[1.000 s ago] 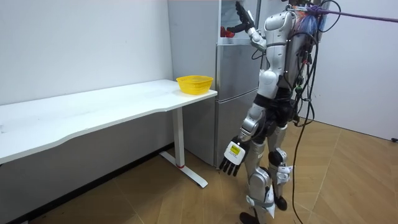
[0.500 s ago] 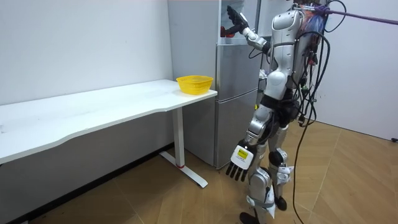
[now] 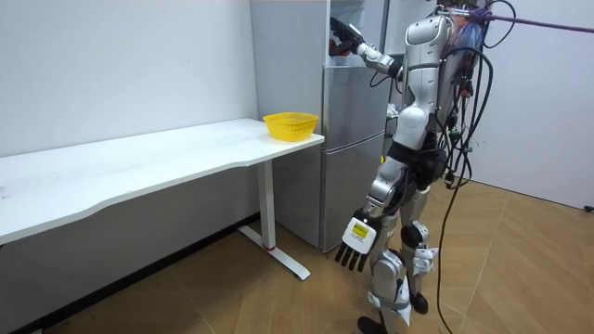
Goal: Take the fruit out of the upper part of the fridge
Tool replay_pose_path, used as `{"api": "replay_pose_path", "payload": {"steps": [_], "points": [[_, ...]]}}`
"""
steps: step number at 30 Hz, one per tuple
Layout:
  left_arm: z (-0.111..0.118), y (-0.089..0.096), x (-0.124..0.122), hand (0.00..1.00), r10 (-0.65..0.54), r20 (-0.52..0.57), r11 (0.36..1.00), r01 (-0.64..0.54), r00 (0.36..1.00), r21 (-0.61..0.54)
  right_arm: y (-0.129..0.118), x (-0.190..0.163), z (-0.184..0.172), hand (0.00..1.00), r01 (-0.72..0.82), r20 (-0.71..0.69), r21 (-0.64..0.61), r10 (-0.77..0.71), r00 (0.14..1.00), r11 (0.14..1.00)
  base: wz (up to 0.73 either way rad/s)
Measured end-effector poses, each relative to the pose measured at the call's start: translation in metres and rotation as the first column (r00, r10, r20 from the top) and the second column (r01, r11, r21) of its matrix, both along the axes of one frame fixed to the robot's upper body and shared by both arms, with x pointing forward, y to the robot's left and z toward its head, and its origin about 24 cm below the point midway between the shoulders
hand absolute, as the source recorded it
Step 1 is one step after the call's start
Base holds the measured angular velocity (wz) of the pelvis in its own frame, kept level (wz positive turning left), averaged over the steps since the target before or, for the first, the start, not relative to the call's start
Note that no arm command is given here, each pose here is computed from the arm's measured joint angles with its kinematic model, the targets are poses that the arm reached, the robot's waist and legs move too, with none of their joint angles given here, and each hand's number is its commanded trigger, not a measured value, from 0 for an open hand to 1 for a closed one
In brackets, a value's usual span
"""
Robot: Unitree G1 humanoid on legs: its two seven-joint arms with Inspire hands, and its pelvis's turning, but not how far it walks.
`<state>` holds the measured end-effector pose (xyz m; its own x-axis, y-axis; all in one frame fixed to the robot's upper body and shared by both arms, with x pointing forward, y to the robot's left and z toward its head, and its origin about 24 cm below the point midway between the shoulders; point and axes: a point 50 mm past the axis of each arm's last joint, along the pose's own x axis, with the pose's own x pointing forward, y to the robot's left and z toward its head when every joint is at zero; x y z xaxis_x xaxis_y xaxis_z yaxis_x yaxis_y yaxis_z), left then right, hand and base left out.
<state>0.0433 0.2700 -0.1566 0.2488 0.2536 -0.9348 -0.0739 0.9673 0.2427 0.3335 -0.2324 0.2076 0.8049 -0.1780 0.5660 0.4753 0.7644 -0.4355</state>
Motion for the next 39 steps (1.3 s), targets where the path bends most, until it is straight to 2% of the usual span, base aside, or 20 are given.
{"api": "replay_pose_path", "payload": {"steps": [13,29,39], "points": [[0.000,-0.002,0.002,0.00,-0.022,-0.009,1.000,0.022,1.000,0.017,-0.008,0.007,0.000,0.00,0.022,-0.035,0.022,-0.021,0.999,1.000,0.00],[0.003,0.001,0.009,0.00,-0.030,0.004,0.999,0.030,1.000,0.024,-0.020,0.021,0.003,0.00,-0.087,-0.186,0.104,0.105,0.977,0.991,0.03],[0.003,0.004,0.007,0.00,-0.008,-0.030,1.000,0.008,1.000,0.021,-0.031,0.038,-0.001,0.00,-0.136,-0.325,0.241,0.212,0.922,0.961,0.00]]}}
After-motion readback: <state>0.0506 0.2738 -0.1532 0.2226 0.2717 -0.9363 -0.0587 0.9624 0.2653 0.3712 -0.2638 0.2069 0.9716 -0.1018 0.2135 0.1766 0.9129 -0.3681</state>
